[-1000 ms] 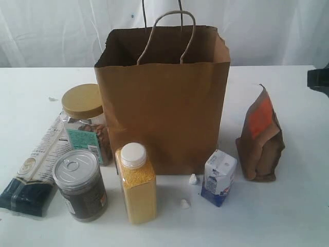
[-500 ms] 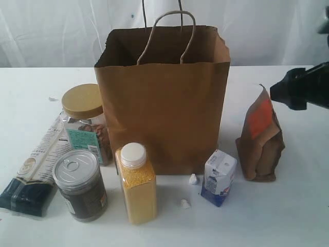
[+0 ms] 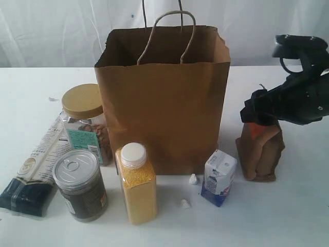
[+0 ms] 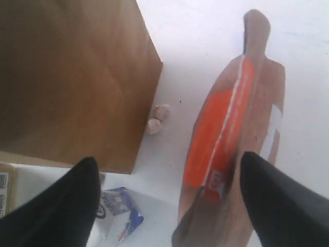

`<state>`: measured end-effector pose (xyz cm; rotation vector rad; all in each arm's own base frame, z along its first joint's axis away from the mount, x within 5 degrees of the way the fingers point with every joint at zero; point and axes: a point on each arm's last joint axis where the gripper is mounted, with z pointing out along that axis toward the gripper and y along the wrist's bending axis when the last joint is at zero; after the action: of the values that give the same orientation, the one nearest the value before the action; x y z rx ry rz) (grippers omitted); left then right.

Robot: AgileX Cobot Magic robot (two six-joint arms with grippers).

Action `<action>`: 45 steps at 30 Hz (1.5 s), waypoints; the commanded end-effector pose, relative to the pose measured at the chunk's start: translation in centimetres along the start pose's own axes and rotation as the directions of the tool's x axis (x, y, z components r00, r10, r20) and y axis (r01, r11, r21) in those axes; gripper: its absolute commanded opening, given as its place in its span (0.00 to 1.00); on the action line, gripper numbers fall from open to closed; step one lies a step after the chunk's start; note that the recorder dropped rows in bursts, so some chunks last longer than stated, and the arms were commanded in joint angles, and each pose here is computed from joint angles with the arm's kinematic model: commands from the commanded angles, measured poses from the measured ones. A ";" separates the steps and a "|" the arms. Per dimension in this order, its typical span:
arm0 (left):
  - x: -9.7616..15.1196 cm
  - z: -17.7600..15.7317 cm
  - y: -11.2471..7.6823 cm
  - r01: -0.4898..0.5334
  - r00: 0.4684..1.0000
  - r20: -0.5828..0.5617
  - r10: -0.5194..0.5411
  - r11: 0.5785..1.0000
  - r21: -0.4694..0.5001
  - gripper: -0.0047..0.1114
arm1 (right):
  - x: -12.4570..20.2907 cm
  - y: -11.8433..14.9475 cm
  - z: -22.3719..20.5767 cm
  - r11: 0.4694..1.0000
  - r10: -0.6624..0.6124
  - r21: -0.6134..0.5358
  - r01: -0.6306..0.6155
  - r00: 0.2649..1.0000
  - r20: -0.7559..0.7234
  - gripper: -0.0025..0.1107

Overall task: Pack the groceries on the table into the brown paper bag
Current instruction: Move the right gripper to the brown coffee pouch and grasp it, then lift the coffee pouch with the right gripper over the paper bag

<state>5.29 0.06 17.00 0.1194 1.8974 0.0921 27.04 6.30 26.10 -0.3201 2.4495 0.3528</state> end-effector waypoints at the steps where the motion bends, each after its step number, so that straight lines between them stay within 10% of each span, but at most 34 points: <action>1: 0.0 0.0 0.0 0.007 1.000 0.005 -0.007 1.000 -0.002 0.04 | -0.4 -0.4 0.9 1.000 0.026 0.016 -0.026 1.000 0.016 0.64; 31: 0.0 0.0 0.0 0.007 1.000 0.005 -0.007 1.000 -0.002 0.04 | 2.2 -1.7 5.2 0.998 0.053 0.053 -0.041 0.966 -0.252 0.62; 38: 0.0 0.0 0.0 0.007 1.000 0.005 -0.007 1.000 -0.002 0.04 | 2.7 -2.3 5.0 0.985 0.138 0.142 -0.099 0.945 -0.296 0.45; 45: 0.0 0.0 0.0 0.007 1.000 0.005 -0.007 1.000 -0.002 0.04 | 2.8 -2.5 4.2 0.985 0.085 0.167 -0.032 0.943 -0.320 0.02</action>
<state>5.29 0.06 17.00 0.1194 1.8974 0.0921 28.56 5.28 20.54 -0.1986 2.7610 0.1905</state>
